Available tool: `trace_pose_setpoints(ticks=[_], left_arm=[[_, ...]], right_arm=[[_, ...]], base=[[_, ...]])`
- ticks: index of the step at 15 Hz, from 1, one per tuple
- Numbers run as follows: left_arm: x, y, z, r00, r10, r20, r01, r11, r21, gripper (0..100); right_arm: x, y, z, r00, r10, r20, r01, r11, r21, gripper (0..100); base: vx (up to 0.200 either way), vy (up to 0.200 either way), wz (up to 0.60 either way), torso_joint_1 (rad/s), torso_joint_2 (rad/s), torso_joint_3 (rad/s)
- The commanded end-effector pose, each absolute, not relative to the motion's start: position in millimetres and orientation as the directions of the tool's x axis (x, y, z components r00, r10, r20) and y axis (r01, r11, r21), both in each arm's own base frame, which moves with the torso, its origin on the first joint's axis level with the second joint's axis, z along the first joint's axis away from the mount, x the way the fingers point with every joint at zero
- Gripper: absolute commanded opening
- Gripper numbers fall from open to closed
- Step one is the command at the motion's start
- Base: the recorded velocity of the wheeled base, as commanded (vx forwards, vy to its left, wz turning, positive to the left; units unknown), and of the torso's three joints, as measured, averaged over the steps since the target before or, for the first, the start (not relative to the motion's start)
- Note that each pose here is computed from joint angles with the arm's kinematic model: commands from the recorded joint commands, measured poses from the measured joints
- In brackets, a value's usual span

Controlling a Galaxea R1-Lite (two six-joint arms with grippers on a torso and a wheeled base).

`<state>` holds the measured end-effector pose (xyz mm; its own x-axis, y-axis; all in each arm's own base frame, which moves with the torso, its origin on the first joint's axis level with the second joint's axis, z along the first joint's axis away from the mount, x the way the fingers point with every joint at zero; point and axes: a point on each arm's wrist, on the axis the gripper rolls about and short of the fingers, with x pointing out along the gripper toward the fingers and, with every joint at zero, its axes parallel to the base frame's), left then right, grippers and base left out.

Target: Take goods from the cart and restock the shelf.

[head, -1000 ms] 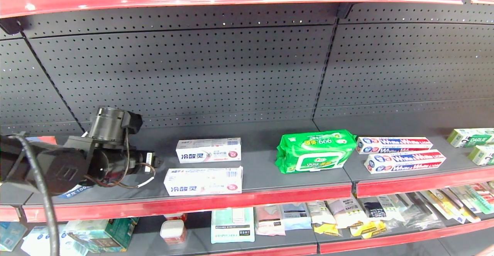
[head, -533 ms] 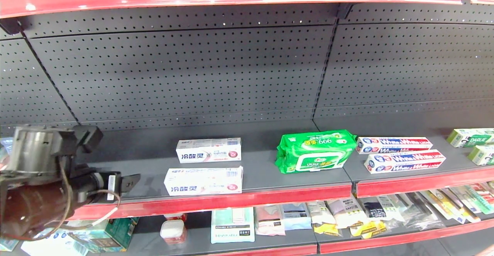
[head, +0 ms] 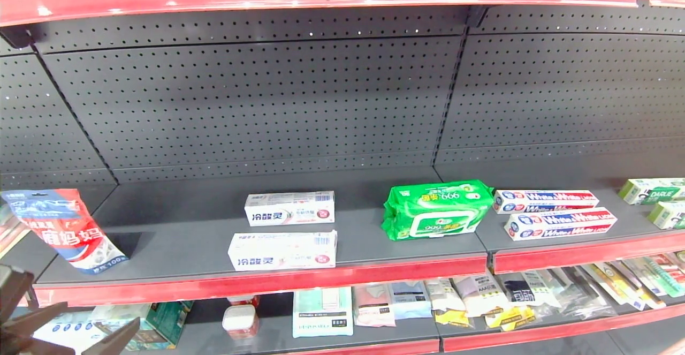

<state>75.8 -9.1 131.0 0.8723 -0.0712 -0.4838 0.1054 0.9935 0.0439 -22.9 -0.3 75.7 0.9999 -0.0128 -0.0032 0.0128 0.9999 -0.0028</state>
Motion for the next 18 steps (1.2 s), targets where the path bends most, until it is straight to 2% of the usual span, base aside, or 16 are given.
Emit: trace_pose_setpoints(ticks=[1, 3, 5, 6, 9, 11, 12, 13, 14, 15, 16, 18], left_arm=[[42.2, -3.4, 131.6, 0.925, -0.119, -0.360, 0.126, 0.992, -0.002, 100], [13.2, -2.4, 109.7, 0.950, -0.121, -0.288, 0.130, 0.991, 0.012, 100], [-5.4, -0.7, 87.2, 0.979, -0.070, -0.193, 0.077, 0.996, 0.032, 100], [-15.3, 0.7, 84.9, 0.993, -0.026, -0.115, 0.031, 0.999, 0.039, 100], [-19.0, 2.9, 83.9, 0.983, 0.168, -0.073, -0.164, 0.985, 0.051, 100], [-20.1, 4.1, 81.9, 0.969, 0.246, -0.036, -0.246, 0.969, 0.012, 100], [-20.1, 7.7, 82.5, 0.915, 0.404, -0.001, -0.404, 0.915, -0.021, 100], [-20.2, 7.3, 81.8, 0.925, 0.380, -0.003, -0.380, 0.925, -0.027, 100], [-22.5, 4.8, 81.1, 0.977, 0.212, 0.039, -0.212, 0.977, -0.005, 100], [-22.9, -0.1, 80.7, 0.999, -0.005, 0.051, 0.001, 0.997, 0.078, 100], [-22.9, -1.7, 78.6, 0.997, -0.077, 0.031, 0.073, 0.992, 0.103, 100], [-21.3, -1.2, 78.0, 0.999, -0.048, 0.000, 0.047, 0.994, 0.095, 100]], right_arm=[[-22.8, -0.3, 75.5, 1.000, -0.012, -0.005, 0.012, 1.000, -0.003, 100], [-22.8, -0.3, 75.5, 1.000, -0.012, -0.005, 0.012, 1.000, -0.003, 100], [-22.8, -0.3, 75.5, 1.000, -0.012, -0.005, 0.012, 1.000, -0.003, 100], [-22.9, -0.3, 75.9, 1.000, -0.012, -0.003, 0.012, 1.000, -0.003, 100], [-22.8, -0.3, 75.5, 1.000, -0.012, -0.005, 0.012, 1.000, -0.003, 100], [-22.9, -0.3, 75.9, 1.000, -0.012, -0.003, 0.012, 1.000, -0.003, 100], [-22.8, -0.3, 75.5, 1.000, -0.012, -0.005, 0.012, 1.000, -0.003, 100], [-22.8, -0.2, 75.5, 1.000, -0.014, -0.005, 0.014, 1.000, -0.003, 100], [-22.8, -0.3, 75.5, 1.000, -0.012, -0.005, 0.012, 1.000, -0.003, 100], [-22.8, -0.3, 75.6, 1.000, -0.012, -0.003, 0.012, 1.000, -0.003, 100], [-22.9, -0.2, 75.9, 1.000, -0.014, -0.003, 0.014, 1.000, -0.003, 100], [-22.9, -0.3, 75.9, 1.000, -0.012, -0.003, 0.012, 1.000, -0.003, 100]], base=[[0.000, 0.000, 0.00, 0.000, 0.00, 0.000], [0.000, 0.000, 0.00, 0.000, 0.00, 0.000], [0.000, 0.000, 0.00, 0.000, 0.00, 0.000], [0.000, 0.000, 0.00, 0.000, 0.00, 0.000], [0.000, 0.000, 0.00, 0.000, 0.00, 0.000], [0.000, 0.000, 0.00, 0.000, 0.00, 0.000], [0.000, 0.000, 0.00, 0.000, 0.00, 0.000], [0.000, 0.000, 0.00, 0.000, 0.00, 0.000], [0.000, 0.000, 0.00, 0.000, 0.00, 0.000], [0.000, 0.000, 0.00, 0.000, 0.00, 0.000], [0.000, 0.000, 0.00, 0.000, 0.00, 0.000], [0.000, 0.000, 0.00, 0.000, 0.00, 0.000]])
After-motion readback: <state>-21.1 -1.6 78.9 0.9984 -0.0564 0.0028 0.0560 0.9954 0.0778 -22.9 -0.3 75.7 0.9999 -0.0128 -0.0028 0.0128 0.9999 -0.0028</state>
